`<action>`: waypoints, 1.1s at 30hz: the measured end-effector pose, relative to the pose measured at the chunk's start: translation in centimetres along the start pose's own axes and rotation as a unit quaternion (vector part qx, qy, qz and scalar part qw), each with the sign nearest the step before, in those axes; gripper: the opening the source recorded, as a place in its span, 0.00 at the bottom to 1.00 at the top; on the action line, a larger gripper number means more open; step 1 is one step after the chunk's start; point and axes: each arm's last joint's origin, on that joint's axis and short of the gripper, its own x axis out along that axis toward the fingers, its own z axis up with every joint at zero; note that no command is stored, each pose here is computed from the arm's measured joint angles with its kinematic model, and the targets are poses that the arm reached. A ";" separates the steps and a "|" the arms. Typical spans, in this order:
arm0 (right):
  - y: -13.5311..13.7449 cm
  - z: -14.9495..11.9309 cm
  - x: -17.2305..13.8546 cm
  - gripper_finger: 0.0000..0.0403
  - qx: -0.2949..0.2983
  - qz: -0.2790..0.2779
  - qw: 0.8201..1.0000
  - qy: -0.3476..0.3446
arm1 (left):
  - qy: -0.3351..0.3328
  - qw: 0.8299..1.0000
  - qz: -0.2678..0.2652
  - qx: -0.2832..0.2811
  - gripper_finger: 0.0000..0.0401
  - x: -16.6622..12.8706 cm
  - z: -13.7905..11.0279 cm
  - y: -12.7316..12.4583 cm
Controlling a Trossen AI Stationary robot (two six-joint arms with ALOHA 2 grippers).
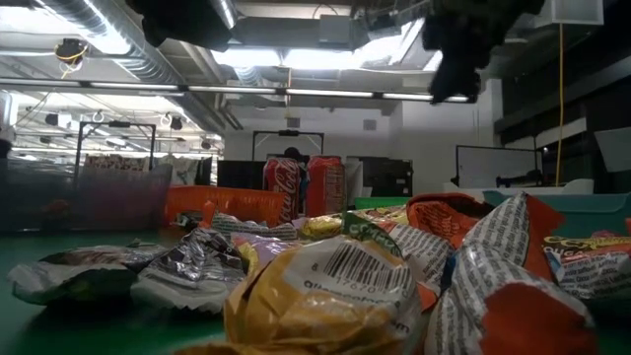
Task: Sort candy
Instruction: Put the blue candy into the green bin
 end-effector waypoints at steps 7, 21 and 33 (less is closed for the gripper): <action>5.1 0.5 2.5 0.33 -0.103 0.037 0.994 -0.025 | -0.001 1.000 0.002 0.000 0.26 0.0 0.0 0.0; 10.0 -0.4 11.5 0.33 -0.233 0.039 0.972 0.016 | -0.002 1.000 0.007 0.002 0.26 0.0 0.0 0.1; 9.8 -1.8 18.9 0.33 -0.287 0.036 0.955 0.057 | -0.004 1.000 0.007 0.000 0.26 0.0 0.0 0.0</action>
